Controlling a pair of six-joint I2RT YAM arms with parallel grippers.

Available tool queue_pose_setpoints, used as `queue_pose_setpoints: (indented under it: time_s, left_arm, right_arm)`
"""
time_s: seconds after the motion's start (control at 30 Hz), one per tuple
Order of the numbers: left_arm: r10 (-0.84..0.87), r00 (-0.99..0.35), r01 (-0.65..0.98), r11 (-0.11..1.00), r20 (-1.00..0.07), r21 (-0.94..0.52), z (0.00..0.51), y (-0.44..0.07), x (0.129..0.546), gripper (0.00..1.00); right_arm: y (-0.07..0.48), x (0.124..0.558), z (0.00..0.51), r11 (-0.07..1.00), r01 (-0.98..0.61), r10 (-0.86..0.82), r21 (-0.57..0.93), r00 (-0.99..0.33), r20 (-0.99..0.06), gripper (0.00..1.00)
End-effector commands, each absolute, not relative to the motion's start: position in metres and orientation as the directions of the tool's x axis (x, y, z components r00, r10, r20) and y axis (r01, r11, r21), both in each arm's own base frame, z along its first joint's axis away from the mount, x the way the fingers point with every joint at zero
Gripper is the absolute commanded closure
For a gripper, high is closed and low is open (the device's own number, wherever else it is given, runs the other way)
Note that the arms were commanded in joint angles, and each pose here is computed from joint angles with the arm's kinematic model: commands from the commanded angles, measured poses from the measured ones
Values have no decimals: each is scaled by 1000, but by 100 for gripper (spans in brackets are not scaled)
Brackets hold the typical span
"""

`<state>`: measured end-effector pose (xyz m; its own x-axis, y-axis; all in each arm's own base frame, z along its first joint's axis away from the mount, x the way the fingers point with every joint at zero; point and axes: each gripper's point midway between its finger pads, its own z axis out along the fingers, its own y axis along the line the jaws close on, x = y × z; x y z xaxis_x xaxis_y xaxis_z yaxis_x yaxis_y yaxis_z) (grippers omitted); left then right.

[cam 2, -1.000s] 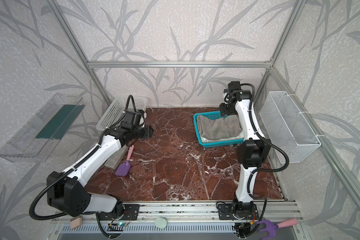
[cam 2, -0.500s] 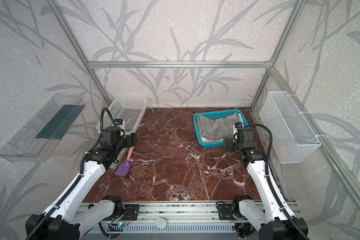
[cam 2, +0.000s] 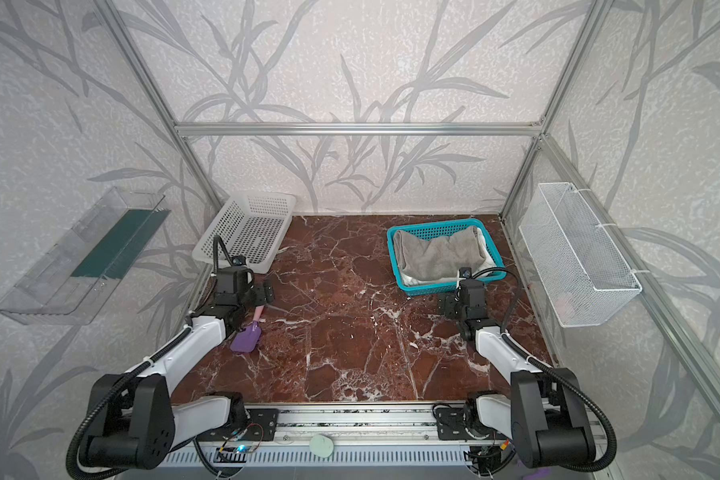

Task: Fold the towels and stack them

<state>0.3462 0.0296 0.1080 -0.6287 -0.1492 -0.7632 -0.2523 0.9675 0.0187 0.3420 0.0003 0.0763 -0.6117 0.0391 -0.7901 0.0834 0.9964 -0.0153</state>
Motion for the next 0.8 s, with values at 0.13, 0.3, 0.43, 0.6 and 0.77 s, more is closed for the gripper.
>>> queue_pose_setpoints:
  time_s: [0.13,0.3,0.43,0.6,0.77]
  left_arm:
    - [-126,-461,-398,914,-878,77,117,75,360,5]
    - [-138,-344,-407,913,-929,15,114,82,371,5]
    - [-163,-272,-402,915,-948,-42,117,80,374,5]
    - [-131,-278,-302,952,-952,-43,107,63,378,5]
    - [-89,-272,-224,974,-958,-27,98,51,386,4]
  right_arm:
    - [20,381,111,999,-48,-21,-4,-368,-929,1]
    - [16,379,122,999,-24,-29,-24,-213,-977,1]
    - [16,378,106,999,-28,-27,-22,-195,-980,1]
    - [7,384,99,999,31,-16,-24,-227,-974,1]
    - [16,394,96,999,-7,-43,-42,-277,-960,1]
